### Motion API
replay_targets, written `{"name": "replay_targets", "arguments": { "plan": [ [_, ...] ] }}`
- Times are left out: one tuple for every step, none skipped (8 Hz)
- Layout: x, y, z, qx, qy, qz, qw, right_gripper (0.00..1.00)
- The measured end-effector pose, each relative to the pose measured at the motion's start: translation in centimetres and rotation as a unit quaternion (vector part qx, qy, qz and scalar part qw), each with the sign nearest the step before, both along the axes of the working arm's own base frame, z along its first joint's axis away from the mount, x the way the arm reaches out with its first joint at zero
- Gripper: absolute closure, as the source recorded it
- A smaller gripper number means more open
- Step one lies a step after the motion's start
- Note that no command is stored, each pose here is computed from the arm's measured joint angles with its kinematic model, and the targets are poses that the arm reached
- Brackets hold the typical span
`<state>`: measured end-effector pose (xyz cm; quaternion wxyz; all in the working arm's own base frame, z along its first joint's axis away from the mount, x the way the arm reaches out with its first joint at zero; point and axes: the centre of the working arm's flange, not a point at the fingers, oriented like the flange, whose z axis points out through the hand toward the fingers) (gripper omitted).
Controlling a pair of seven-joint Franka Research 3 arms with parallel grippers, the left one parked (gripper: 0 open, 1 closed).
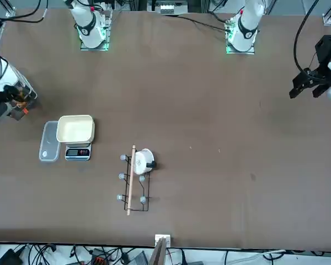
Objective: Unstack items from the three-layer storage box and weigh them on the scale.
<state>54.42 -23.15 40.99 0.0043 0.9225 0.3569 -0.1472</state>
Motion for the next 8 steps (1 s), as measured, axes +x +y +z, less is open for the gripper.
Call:
{"name": "replay_targets", "arguments": {
  "plan": [
    [-1.2, -2.2, -0.8, -0.003, 0.003, 0.005, 1.0, 0.1],
    [-2.7, -4.3, -2.7, 0.0, 0.001, 0.003, 1.0, 0.11],
    [-4.1, -5.7, -5.3, 0.004, -0.004, 0.0, 1.0, 0.12],
    [-5.1, -5.8, -7.8, 0.006, -0.013, 0.002, 1.0, 0.13],
    [-5.6, -5.3, -9.4, 0.007, -0.02, 0.008, 1.0, 0.13],
    [-5.8, -5.0, -10.2, 0.008, -0.023, 0.011, 1.0, 0.13],
    [-6.0, -4.9, -10.5, 0.009, -0.022, 0.012, 1.0, 0.14],
    [-6.0, -4.9, -10.6, 0.008, -0.025, 0.012, 1.0, 0.15]
  ]
}}
